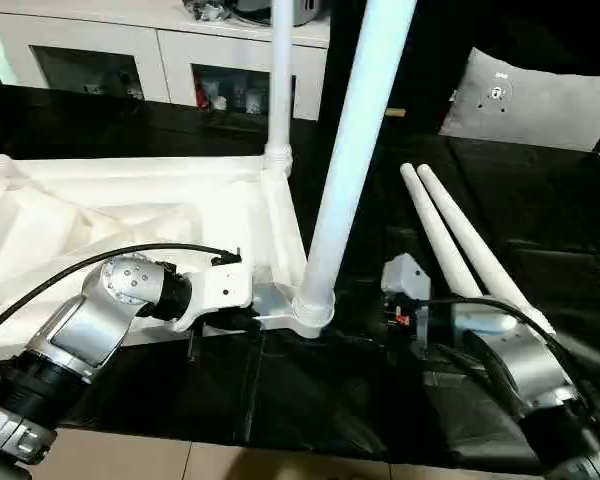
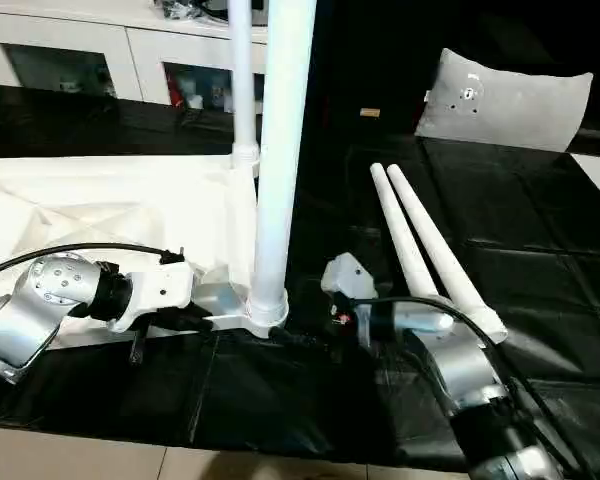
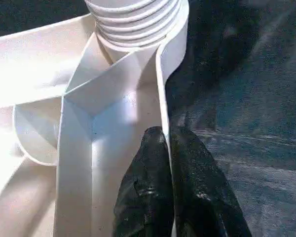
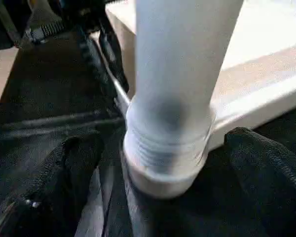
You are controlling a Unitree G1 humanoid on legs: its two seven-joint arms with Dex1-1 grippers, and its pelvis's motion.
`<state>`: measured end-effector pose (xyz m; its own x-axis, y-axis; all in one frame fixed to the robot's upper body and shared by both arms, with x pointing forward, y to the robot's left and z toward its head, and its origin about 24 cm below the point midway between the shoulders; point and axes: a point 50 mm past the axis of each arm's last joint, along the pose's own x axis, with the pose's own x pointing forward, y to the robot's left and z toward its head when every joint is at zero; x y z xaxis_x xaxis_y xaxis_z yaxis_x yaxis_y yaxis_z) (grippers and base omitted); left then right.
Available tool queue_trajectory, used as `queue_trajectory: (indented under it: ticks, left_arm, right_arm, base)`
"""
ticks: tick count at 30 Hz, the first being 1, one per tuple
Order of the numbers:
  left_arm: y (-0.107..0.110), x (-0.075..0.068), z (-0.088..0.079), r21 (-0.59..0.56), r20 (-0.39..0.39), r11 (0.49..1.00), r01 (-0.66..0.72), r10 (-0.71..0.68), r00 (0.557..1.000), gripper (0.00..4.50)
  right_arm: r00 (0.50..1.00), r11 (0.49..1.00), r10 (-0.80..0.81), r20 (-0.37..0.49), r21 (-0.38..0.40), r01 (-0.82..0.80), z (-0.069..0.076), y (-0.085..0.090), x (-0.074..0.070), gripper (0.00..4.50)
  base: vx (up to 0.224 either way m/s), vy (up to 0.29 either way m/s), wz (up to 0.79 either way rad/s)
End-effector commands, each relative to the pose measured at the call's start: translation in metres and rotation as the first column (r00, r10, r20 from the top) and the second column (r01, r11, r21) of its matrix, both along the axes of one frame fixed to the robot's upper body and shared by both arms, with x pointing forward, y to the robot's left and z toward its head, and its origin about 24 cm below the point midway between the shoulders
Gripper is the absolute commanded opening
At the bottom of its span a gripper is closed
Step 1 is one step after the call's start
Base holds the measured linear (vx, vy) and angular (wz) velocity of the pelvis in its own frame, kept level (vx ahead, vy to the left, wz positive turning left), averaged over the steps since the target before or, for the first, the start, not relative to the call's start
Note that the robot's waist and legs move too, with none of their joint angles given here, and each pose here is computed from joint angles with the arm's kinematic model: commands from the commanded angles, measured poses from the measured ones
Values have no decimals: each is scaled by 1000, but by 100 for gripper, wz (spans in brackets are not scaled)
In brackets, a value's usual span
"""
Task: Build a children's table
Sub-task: Insert table leg to table base, then rotate leg to tighten
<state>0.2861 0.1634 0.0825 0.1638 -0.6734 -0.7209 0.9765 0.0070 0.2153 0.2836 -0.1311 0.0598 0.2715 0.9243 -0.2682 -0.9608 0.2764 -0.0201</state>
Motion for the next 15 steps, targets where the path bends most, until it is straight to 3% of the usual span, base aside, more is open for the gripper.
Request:
queue_trajectory:
  ticks: [1, 2, 5, 6, 15]
  left_arm:
    - [-8, -10, -16, 55, -70, 995, 85, -81, 994, 0]
    - [-8, -10, -16, 56, -70, 995, 87, -83, 994, 0]
    - [-11, -12, -17, 50, -75, 993, 106, -102, 992, 0]
    - [-11, -12, -17, 50, -76, 993, 108, -104, 992, 0]
    - [-14, -14, -17, 54, -81, 989, 139, -134, 988, 0]
  right_arm:
    - [1000, 1000, 15, -7, -10, -15, 0, 0, 2, 447]
    - [1000, 1000, 18, -7, -11, -18, 0, 0, 2, 420]
    - [999, 999, 35, -10, -11, -35, 0, 3, 6, 420]
    - [999, 999, 37, -10, -11, -37, 0, 3, 6, 389]
    - [997, 998, 69, -23, 8, -68, 0, 7, 10, 316]
  base:
    - [0, 0, 0]
    - [0, 0, 0]
    - [0, 0, 0]
    - [0, 0, 0]
    - [0, 0, 0]
